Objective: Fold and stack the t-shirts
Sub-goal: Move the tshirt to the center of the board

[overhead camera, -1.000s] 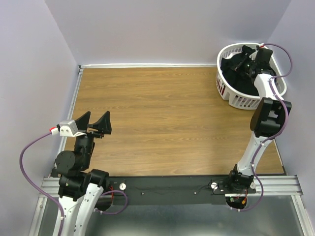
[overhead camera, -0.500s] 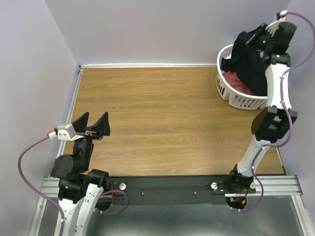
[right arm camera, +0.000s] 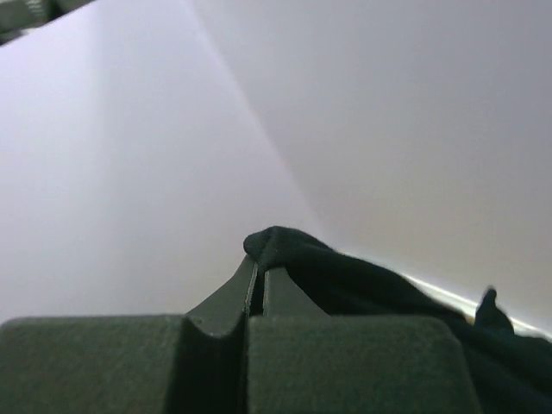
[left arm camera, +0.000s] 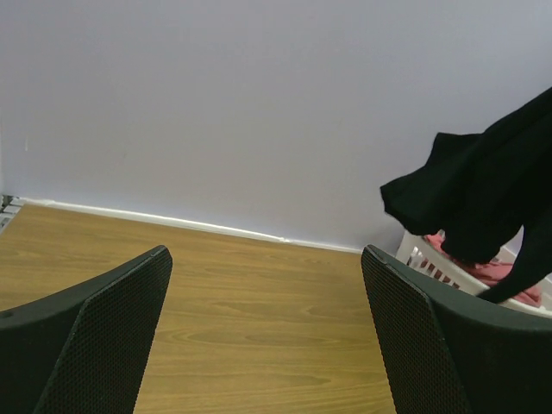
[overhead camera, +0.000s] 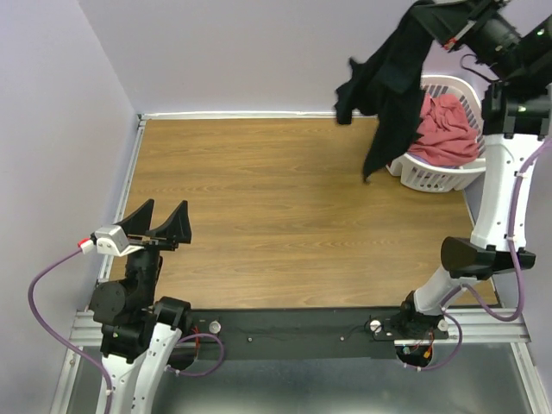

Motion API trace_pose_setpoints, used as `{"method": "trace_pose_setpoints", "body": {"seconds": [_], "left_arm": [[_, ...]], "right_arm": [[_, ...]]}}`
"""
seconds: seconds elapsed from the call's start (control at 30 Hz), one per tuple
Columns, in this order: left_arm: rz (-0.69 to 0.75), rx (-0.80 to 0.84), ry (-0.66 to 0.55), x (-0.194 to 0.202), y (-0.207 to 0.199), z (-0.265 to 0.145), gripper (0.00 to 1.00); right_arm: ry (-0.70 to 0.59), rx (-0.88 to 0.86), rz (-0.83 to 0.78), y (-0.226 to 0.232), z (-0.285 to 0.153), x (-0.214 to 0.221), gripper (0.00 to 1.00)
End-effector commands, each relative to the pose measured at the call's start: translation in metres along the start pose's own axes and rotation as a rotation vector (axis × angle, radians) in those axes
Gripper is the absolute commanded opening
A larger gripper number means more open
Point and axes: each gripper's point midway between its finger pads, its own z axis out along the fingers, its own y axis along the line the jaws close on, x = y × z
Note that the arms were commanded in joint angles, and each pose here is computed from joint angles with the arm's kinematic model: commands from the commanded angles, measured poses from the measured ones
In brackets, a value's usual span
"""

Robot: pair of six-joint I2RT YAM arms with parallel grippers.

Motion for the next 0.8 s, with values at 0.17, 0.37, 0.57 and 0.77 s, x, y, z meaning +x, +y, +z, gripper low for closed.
{"method": "trace_pose_setpoints", "body": {"seconds": [0.17,0.37,0.57,0.77], "left_arm": [[-0.01,0.052,0.007,0.002,-0.01,-0.001,0.98],[-0.003,0.019,0.016,0.005,-0.004,0.002,0.98],[0.01,-0.004,0.051,0.011,0.0,0.007,0.98],[0.002,0.006,0.025,0.004,-0.002,0.002,0.98]], "right_arm": [[0.263,-0.31,0.211,0.105,0.062,0.124,0.0],[0.415,-0.505,0.305,0.164,0.113,0.214,0.0],[0.412,-0.73,0.369,0.222,0.113,0.221,0.01],[0.394,-0.65,0.194,0.2,0.08,0.222,0.0]]}}
